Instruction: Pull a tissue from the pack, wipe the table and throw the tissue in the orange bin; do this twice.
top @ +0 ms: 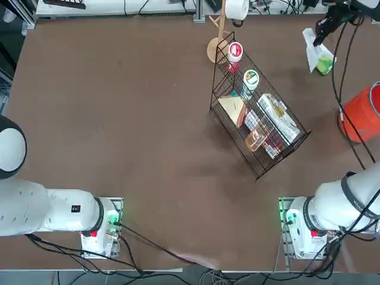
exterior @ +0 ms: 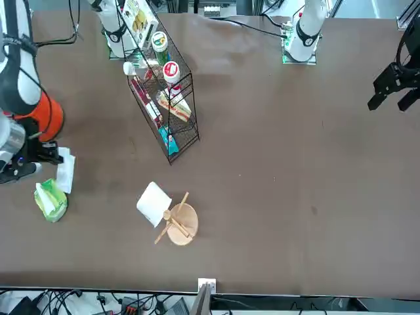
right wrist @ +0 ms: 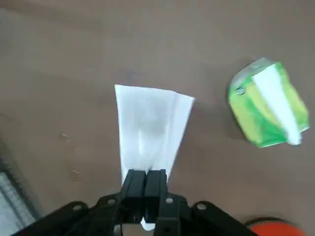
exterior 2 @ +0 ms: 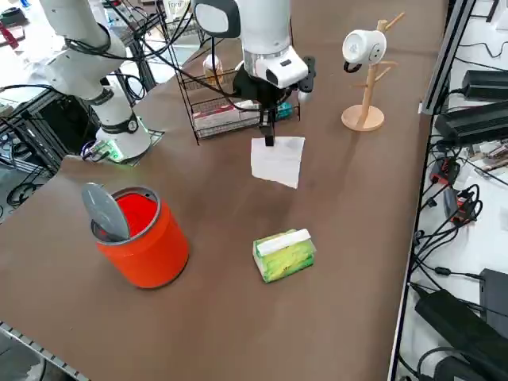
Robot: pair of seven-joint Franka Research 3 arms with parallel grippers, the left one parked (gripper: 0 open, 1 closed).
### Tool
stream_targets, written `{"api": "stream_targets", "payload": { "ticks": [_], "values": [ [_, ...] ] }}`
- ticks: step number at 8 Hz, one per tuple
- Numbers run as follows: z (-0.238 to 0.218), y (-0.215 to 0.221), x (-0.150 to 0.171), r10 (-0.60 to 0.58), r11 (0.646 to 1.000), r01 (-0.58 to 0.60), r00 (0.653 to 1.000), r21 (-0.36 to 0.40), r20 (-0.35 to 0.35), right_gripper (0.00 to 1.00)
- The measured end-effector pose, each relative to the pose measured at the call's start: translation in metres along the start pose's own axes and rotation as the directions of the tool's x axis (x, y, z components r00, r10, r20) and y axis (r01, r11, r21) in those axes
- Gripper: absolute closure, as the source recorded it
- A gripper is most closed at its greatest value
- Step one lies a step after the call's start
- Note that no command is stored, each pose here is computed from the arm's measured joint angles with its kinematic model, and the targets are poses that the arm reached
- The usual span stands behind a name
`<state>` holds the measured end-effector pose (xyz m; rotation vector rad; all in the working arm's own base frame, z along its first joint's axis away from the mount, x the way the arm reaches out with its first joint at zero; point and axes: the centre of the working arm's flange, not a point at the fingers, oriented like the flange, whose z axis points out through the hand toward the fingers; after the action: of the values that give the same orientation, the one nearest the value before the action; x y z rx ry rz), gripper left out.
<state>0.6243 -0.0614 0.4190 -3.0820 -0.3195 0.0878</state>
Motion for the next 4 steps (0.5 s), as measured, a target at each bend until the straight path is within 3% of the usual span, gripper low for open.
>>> {"api": "stream_targets", "payload": {
  "ticks": [4],
  "values": [
    [0.041,-0.061,-0.013,0.200,0.979,-0.199,0.980,0.051,-0.014,0.99]
  ]
}}
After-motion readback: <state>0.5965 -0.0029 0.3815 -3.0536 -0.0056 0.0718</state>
